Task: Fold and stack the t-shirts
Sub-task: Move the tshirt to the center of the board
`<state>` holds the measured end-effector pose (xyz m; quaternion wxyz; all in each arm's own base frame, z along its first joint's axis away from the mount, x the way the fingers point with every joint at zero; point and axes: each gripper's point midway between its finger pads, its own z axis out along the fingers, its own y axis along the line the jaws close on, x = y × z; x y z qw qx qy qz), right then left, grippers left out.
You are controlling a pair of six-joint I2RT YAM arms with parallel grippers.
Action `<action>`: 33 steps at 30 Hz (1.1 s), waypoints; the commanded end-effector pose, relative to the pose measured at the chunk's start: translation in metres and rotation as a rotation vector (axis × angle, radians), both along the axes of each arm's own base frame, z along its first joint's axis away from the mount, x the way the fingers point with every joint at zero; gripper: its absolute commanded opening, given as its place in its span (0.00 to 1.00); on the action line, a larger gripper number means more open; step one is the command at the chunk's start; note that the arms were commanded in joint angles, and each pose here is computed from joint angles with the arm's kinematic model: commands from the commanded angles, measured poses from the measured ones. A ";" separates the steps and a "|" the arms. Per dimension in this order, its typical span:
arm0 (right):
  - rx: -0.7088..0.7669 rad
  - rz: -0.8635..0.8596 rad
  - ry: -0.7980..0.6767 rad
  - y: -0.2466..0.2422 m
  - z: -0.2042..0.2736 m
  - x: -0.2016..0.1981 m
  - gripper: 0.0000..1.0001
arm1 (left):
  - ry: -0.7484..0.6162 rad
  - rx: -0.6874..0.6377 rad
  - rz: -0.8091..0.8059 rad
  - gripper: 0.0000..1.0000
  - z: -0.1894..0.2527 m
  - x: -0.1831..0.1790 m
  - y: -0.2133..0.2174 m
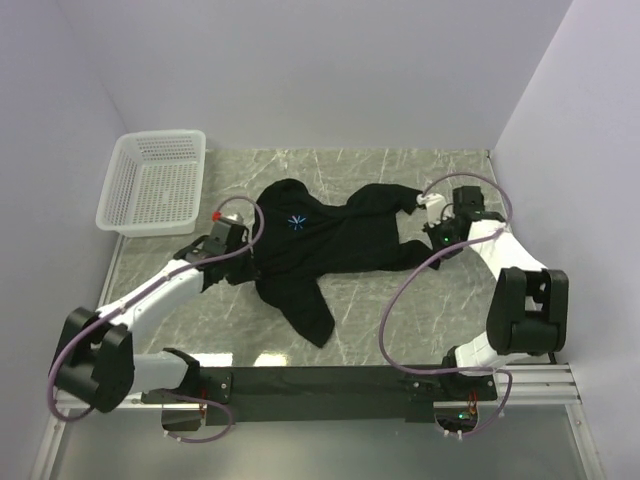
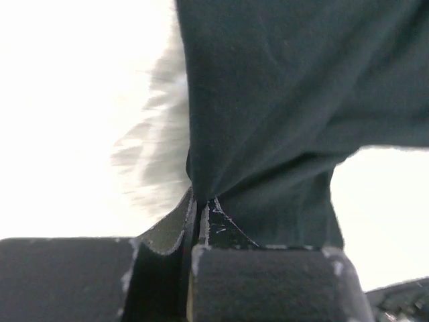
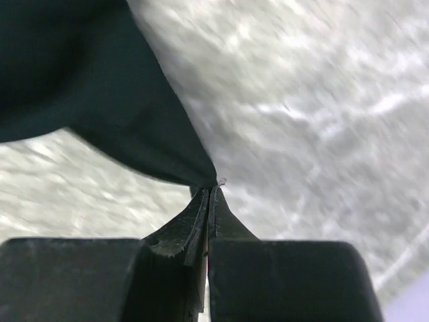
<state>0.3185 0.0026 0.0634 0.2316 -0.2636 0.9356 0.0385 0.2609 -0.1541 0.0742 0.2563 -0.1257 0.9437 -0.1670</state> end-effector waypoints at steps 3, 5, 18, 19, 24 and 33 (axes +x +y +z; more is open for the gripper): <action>-0.110 -0.009 0.012 -0.037 0.004 -0.030 0.00 | 0.030 0.138 0.016 0.01 0.005 -0.012 0.037; -0.143 -0.062 -0.001 -0.058 0.008 -0.033 0.00 | 0.047 0.181 0.054 0.01 0.006 -0.009 0.045; -0.041 0.049 0.039 -0.082 0.032 -0.100 0.00 | 0.121 0.119 0.126 0.24 0.027 0.011 0.060; -0.049 0.050 0.036 -0.082 0.030 -0.104 0.09 | 0.143 0.066 0.086 0.47 0.028 0.008 0.048; -0.044 -0.010 -0.067 -0.079 0.045 -0.098 0.56 | 0.136 0.009 0.081 1.00 0.054 -0.010 0.043; 0.219 0.239 -0.081 0.000 0.047 -0.073 0.59 | 0.240 -0.189 0.096 0.92 0.026 -0.048 0.019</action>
